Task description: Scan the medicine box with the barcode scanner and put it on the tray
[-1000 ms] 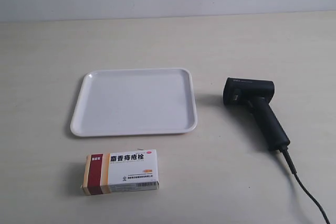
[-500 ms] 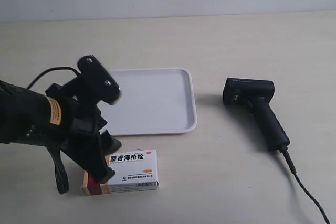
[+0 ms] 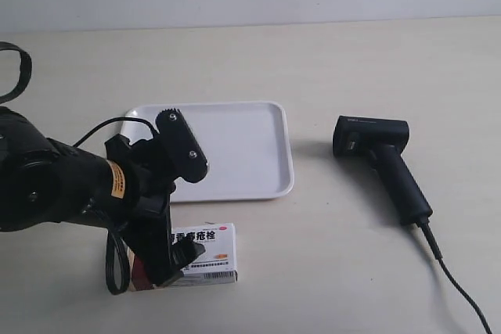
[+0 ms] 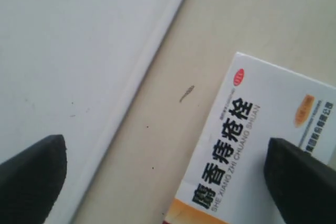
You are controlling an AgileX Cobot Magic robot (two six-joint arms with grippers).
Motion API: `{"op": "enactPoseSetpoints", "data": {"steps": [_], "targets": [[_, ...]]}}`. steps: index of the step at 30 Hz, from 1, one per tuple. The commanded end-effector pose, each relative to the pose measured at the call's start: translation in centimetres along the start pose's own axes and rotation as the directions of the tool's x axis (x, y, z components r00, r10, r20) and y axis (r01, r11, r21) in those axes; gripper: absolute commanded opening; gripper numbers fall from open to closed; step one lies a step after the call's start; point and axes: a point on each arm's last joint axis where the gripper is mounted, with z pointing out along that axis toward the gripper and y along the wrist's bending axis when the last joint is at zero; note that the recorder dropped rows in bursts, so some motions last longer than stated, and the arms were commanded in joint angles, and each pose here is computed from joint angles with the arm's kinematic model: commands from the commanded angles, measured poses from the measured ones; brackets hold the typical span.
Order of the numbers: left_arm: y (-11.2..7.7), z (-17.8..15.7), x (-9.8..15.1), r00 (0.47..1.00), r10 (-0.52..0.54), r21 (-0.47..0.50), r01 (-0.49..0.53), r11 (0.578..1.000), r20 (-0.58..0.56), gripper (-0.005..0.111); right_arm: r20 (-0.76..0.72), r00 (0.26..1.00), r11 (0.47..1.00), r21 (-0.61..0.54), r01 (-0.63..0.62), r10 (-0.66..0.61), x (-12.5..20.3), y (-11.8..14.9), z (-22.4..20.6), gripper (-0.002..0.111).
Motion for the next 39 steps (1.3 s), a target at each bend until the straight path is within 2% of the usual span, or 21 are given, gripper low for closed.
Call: {"op": "enactPoseSetpoints", "data": {"steps": [1, 7, 10, 15, 24, 27, 30, 34, 39], "targets": [[-0.9, -0.4, 0.0, 0.999, 0.045, 0.017, -0.045, 0.999, -0.005, 0.095, 0.003, 1.0, 1.0, 0.005, 0.013, -0.013, 0.1, -0.1, 0.0, 0.0], [-1.8, -3.8, -1.5, 0.988, 0.115, -0.003, -0.115, 0.993, 0.103, 0.094, 0.001, 1.0, 1.0, 0.005, 0.013, -0.013, 0.1, -0.1, 0.0, 0.0], [-2.6, -4.2, -1.5, 0.982, 0.141, 0.001, -0.143, 0.99, 0.125, 0.094, -0.004, 1.0, 1.0, 0.005, 0.013, -0.013, 0.2, -0.1, 0.0, 0.0], [-3.2, -2.5, -0.2, 0.983, 0.149, 0.013, -0.151, 0.988, 0.108, 0.094, -0.006, 1.0, 1.0, 0.005, 0.013, -0.013, 0.2, -0.1, 0.0, 0.0], [-3.7, 0.8, 0.7, 0.99, 0.137, 0.047, -0.138, 0.989, 0.039, 0.093, -0.013, 1.0, 1.0, 0.005, 0.013, -0.013, 0.2, -0.1, 0.0, 0.0], [-3.8, 1.5, 1.0, 0.992, 0.123, 0.058, -0.124, 0.991, 0.014, 0.078, -0.013, 1.0, 1.0, 0.005, 0.013, -0.013, 0.2, -0.1, 0.0, 0.0], [-3.9, 1.7, 1.1, 0.993, 0.115, 0.062, -0.115, 0.991, 0.005, 0.049, -0.018, 1.0, 1.0, 0.006, 0.013, -0.013, 0.3, -0.1, 0.0, 0.0], [-3.5, 0.8, 0.1, 0.992, 0.115, 0.041, -0.117, 0.992, 0.054, 0.002, -0.012, 1.0, 1.0, 0.005, 0.013, -0.013, 0.2, -0.1, 0.0, 0.0], [-2.0, -4.3, -3.6, 0.953, 0.198, -0.063, -0.188, 0.98, 0.23, 0.0, 0.025, 0.999, 0.999, -0.002, -0.042, 0.042, -0.1, 0.0, 0.0, 0.0]]}}
